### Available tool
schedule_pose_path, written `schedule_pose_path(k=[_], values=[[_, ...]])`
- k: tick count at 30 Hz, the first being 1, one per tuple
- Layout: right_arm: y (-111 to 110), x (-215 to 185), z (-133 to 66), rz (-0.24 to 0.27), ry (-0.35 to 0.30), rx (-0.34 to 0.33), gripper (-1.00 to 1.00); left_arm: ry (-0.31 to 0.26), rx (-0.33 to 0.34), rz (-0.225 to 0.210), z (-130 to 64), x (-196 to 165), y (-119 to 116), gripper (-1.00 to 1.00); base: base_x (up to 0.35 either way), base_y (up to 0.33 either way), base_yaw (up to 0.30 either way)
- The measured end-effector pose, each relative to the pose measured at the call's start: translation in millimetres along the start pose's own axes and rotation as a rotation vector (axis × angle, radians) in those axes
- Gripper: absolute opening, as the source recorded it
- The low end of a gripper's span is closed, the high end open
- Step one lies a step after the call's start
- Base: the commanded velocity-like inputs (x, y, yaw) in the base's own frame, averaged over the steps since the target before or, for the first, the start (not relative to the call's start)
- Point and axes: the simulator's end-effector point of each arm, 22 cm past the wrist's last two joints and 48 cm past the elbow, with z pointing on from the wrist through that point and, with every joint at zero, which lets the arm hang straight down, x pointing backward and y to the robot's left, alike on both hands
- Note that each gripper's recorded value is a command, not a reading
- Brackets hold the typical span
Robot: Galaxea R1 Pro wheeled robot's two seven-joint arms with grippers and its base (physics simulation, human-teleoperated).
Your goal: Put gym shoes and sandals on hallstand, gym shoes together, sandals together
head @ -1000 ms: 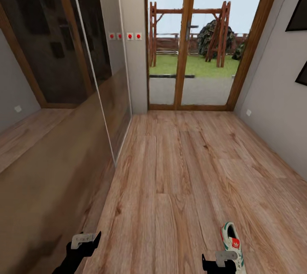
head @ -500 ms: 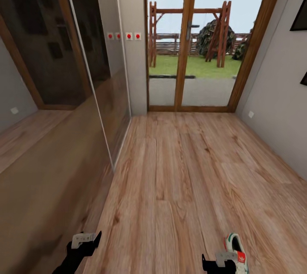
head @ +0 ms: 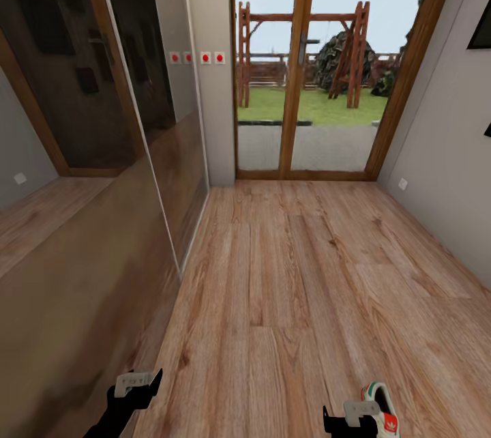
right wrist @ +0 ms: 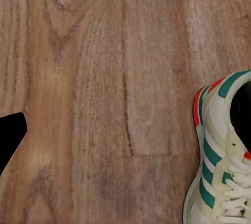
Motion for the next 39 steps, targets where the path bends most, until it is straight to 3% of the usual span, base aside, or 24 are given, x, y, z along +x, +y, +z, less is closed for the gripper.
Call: schedule_pose_path(k=[8, 22, 39], values=[[0.0, 0.0, -0.2, 0.000, 0.000, 0.000, 1.00, 0.001, 0.002, 0.000, -0.1, 0.2, -0.9, 1.00, 0.207, 0.000, 0.000], [0.0, 0.0, 0.0, 0.000, 0.000, 0.000, 1.00, -0.002, 0.001, -0.001, 0.4, -0.7, -0.8, 1.00, 0.038, 0.000, 0.000], [0.0, 0.2, -0.3, 0.000, 0.000, 0.000, 1.00, -0.003, 0.003, -0.004, 0.9, -1.2, -3.6, 1.00, 0.309, 0.000, 0.000]])
